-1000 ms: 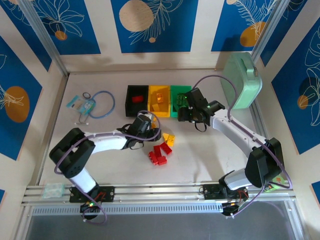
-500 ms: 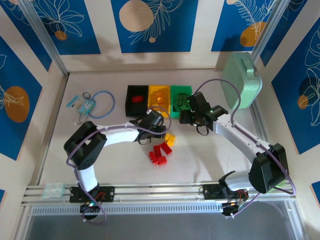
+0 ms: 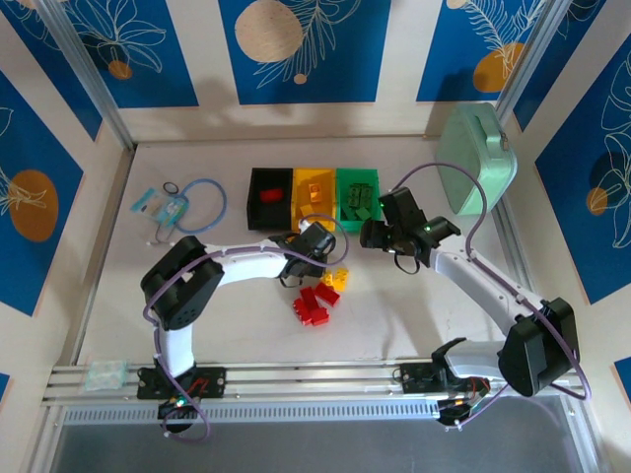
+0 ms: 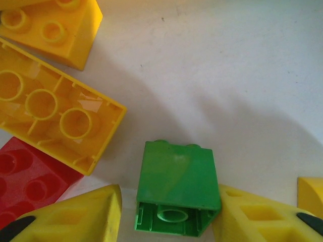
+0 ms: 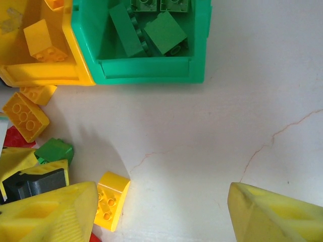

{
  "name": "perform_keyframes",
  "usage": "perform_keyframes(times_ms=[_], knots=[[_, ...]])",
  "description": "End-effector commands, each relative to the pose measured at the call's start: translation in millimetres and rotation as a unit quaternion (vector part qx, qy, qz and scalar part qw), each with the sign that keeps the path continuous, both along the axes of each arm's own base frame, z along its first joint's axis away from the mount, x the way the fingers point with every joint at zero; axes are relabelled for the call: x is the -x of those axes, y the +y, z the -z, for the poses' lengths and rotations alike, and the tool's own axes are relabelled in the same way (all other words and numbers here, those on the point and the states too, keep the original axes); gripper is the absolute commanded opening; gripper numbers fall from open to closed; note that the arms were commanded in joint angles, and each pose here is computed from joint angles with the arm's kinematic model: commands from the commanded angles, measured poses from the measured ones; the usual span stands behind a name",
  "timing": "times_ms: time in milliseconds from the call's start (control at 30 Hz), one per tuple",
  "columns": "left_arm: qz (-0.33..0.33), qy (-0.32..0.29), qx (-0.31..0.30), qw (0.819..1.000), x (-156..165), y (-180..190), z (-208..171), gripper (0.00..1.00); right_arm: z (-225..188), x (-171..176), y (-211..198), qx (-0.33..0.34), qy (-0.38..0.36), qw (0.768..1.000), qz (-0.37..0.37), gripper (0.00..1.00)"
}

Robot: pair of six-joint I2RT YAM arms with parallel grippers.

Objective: Sort the legos into containers by color

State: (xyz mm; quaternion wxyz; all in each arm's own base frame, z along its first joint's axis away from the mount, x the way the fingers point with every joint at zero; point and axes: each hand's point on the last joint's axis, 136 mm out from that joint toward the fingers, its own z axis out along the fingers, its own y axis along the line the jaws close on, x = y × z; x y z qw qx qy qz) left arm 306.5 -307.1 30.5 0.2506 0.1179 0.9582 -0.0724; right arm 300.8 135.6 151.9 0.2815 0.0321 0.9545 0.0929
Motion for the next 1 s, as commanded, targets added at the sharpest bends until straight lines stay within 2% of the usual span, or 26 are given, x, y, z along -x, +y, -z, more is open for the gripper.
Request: perform_keyframes(times_ms=[0, 300, 433, 567, 800, 967], knots=[[0.008, 0.005, -0.013, 1.000, 3.4, -0.1, 6.0, 0.47, -5.0, 3.2, -0.6, -0.018, -0.008, 1.000, 0.006, 0.69], [0.017, -0.009, 0.001, 1.000, -0.3, -6.2, -10.0, 0.35, -6.5, 9.5, -10.4, -0.020, -0.015, 1.000, 0.018, 0.69], [0.025, -0.034, 0.022, 0.999, -5.1, -11.4, -35.9, 0.34, 2.7, 12.7, -23.7, -0.019, -0.004, 0.999, 0.047, 0.68], [0.062, -0.066, 0.062, 0.994, -14.0, -34.0, -69.7, 0.34, 27.5, 17.8, -25.7, -0.042, 0.049, 0.996, 0.058, 0.67], [0.097, -0.102, 0.087, 0.986, -44.5, -67.3, -115.8, 0.35, 46.0, 28.6, -28.2, -0.040, 0.074, 0.994, 0.066, 0.67], [0.112, -0.110, 0.097, 0.983, -73.4, -90.1, -130.1, 0.35, 51.6, 35.2, -31.0, -0.037, 0.081, 0.994, 0.069, 0.67]])
